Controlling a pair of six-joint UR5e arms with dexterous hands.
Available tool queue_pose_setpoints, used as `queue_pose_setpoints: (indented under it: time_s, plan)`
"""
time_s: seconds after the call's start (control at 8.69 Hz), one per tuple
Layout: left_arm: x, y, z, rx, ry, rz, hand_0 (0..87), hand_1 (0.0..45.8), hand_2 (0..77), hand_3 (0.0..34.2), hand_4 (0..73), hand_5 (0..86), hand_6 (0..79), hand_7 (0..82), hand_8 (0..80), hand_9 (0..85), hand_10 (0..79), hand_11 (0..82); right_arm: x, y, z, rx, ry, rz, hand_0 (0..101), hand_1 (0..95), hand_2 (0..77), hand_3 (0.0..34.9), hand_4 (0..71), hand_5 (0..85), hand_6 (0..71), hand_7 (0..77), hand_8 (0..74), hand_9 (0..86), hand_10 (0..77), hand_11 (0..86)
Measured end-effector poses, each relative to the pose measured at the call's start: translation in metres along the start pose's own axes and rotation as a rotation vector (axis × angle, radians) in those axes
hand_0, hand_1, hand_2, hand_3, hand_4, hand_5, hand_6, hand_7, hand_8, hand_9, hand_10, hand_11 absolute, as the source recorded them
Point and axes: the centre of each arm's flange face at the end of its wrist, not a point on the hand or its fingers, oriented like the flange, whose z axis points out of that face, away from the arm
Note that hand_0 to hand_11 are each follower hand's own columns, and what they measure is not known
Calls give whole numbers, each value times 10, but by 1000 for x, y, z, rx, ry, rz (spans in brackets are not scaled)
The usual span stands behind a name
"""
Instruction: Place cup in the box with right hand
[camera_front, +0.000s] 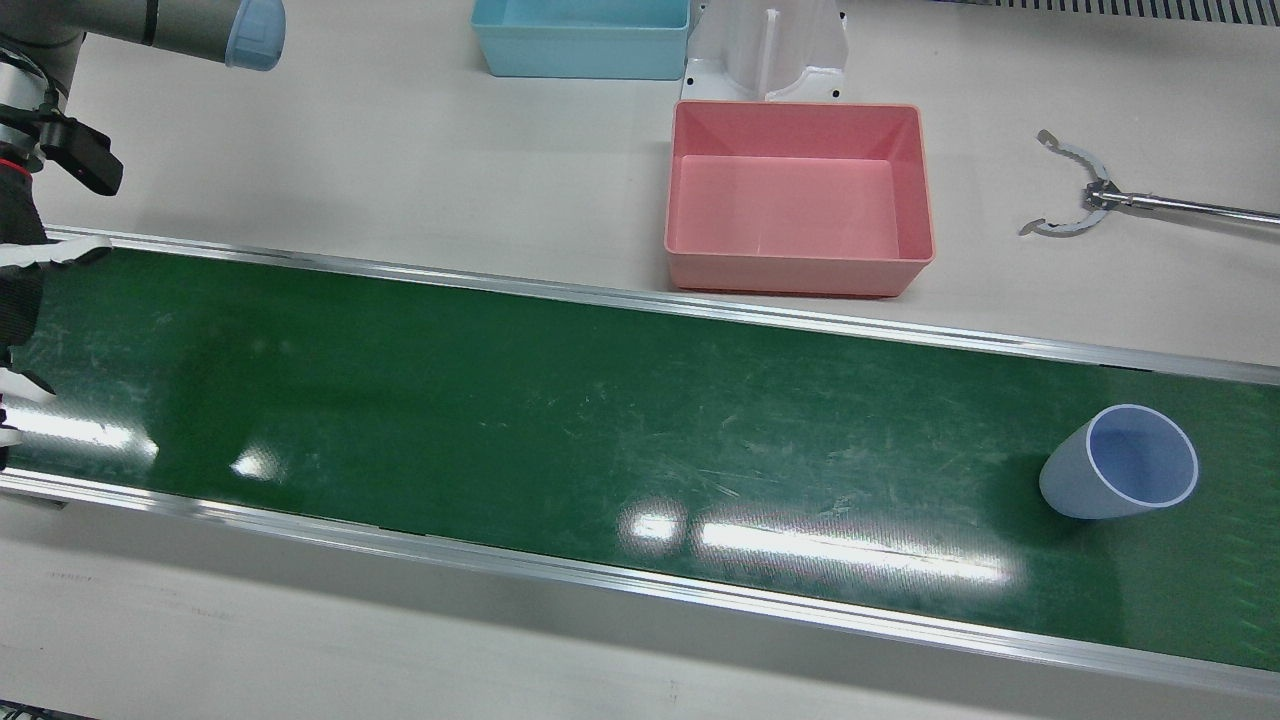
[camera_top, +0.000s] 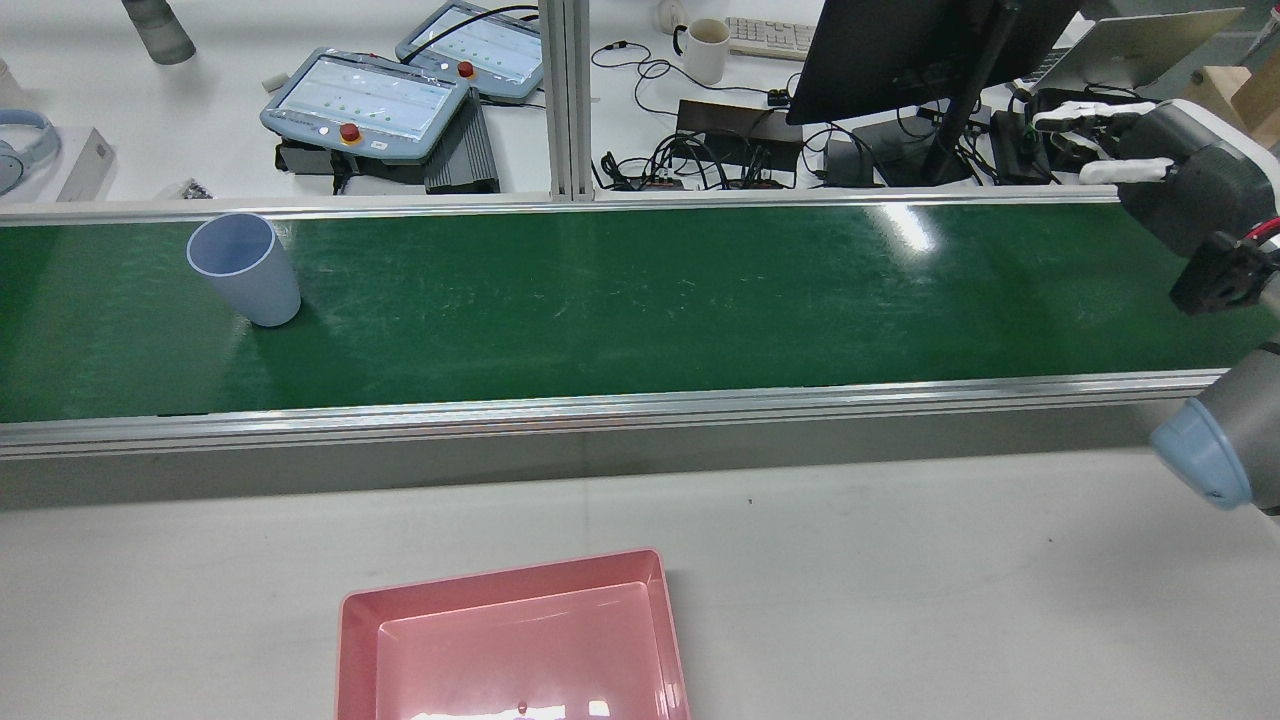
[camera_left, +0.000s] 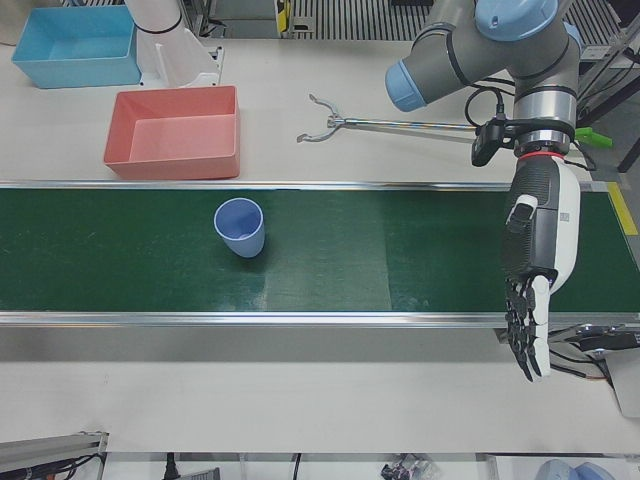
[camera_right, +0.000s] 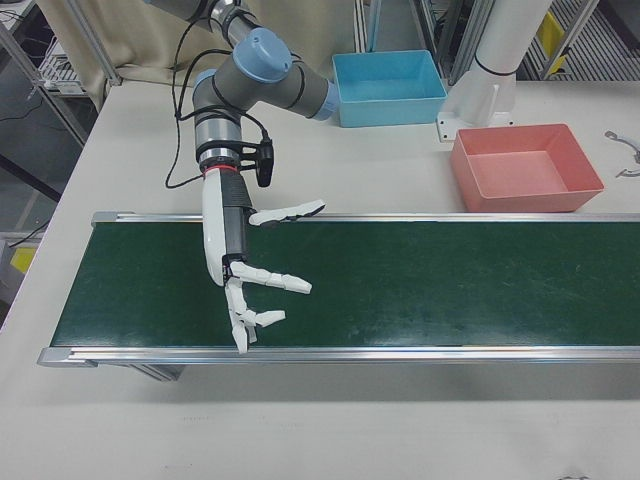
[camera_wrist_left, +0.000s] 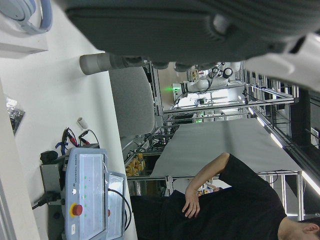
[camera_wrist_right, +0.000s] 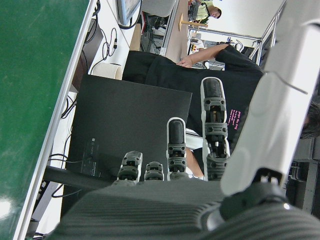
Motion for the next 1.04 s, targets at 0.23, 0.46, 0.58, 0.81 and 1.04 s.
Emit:
queue_pose_setpoints:
  time_s: [0.23, 0.46, 0.58, 0.81, 1.04]
  plan:
    - [0, 0, 0, 0, 0, 0, 0, 5, 5, 0, 0, 0, 0, 0, 0, 5, 0, 0, 0, 0, 0, 0, 0, 0, 559, 87, 5, 0, 415, 44, 109, 469, 11, 93, 71, 120]
    - [0, 0, 0, 0, 0, 0, 0, 5, 5, 0, 0, 0, 0, 0, 0, 5, 0, 0, 0, 0, 0, 0, 0, 3, 559, 87, 5, 0, 415, 44, 109, 469, 11, 93, 71, 120]
    - [0, 0, 0, 0, 0, 0, 0, 5, 5, 0, 0, 0, 0, 0, 0, 5, 0, 0, 0, 0, 0, 0, 0, 4, 559, 87, 5, 0, 415, 44, 109, 469, 11, 93, 71, 114]
    - [0, 0, 0, 0, 0, -1, 0, 5, 5, 0, 0, 0, 0, 0, 0, 5, 0, 0, 0, 0, 0, 1, 0, 4, 559, 87, 5, 0, 404, 44, 104, 447, 11, 93, 71, 114]
    - [0, 0, 0, 0, 0, 0, 0, 5, 5, 0, 0, 0, 0, 0, 0, 5, 0, 0, -1, 0, -1, 2, -1, 4, 559, 87, 5, 0, 404, 44, 104, 458, 11, 93, 71, 114]
